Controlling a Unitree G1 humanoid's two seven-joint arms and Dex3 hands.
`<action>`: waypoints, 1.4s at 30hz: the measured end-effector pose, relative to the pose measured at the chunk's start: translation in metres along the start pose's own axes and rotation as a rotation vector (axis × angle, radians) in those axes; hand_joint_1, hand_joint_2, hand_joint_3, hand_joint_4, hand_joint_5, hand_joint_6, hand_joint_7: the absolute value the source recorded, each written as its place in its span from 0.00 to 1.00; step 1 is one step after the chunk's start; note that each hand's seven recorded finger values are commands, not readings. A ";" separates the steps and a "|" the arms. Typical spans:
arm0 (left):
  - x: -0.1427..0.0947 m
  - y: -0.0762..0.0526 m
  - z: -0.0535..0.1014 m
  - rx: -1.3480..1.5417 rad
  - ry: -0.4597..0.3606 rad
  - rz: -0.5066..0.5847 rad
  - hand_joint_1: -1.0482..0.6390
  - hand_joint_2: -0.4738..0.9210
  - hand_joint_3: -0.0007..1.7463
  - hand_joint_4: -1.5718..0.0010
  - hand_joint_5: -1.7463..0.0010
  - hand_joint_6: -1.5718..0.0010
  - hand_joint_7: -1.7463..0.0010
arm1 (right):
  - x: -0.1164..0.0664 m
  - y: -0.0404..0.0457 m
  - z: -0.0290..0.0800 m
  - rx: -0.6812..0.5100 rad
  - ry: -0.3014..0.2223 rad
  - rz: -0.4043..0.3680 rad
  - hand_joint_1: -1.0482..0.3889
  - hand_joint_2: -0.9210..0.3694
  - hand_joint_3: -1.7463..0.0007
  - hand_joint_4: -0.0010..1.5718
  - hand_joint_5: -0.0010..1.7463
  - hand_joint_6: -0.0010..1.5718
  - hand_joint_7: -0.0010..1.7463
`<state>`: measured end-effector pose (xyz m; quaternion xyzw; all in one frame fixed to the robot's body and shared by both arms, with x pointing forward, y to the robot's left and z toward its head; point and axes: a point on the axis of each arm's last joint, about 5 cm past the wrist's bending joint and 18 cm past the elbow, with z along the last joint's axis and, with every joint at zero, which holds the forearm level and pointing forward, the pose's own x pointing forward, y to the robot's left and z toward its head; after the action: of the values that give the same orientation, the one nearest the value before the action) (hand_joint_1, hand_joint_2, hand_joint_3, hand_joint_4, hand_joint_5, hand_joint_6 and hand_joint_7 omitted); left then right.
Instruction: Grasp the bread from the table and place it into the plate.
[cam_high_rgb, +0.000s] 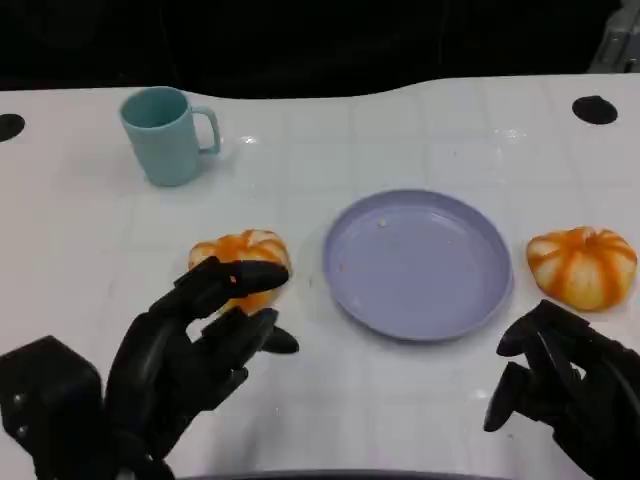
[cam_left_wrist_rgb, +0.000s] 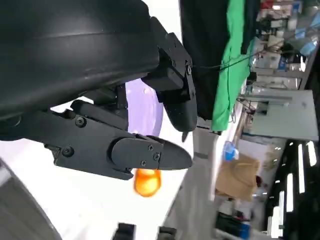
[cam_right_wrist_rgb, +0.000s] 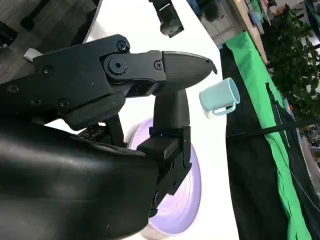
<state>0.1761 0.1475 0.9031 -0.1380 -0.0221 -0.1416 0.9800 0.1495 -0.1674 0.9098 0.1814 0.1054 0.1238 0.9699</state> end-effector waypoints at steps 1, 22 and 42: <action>0.001 0.000 0.001 0.041 -0.009 -0.009 0.33 0.95 0.04 0.90 0.33 0.72 0.73 | 0.000 0.0001 0.000 0.000 0.000 -0.001 0.41 0.00 0.80 0.41 1.00 0.31 0.92; 0.011 0.018 0.038 1.062 -0.092 -0.159 0.46 0.87 0.00 1.00 0.95 0.90 0.99 | 0.027 -0.0104 -0.016 0.034 0.045 -0.035 0.08 0.06 0.97 0.75 0.67 0.77 0.48; 0.058 -0.010 0.039 1.606 0.075 -0.243 0.56 0.87 0.01 0.98 0.95 0.91 0.99 | 0.015 -0.0080 -0.008 0.015 0.004 -0.020 0.33 0.00 0.89 0.51 0.94 0.47 0.81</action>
<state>0.2286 0.1331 0.9478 0.6153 -0.0987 -0.1924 0.7581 0.1635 -0.1677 0.8967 0.1874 0.1099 0.1137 0.9695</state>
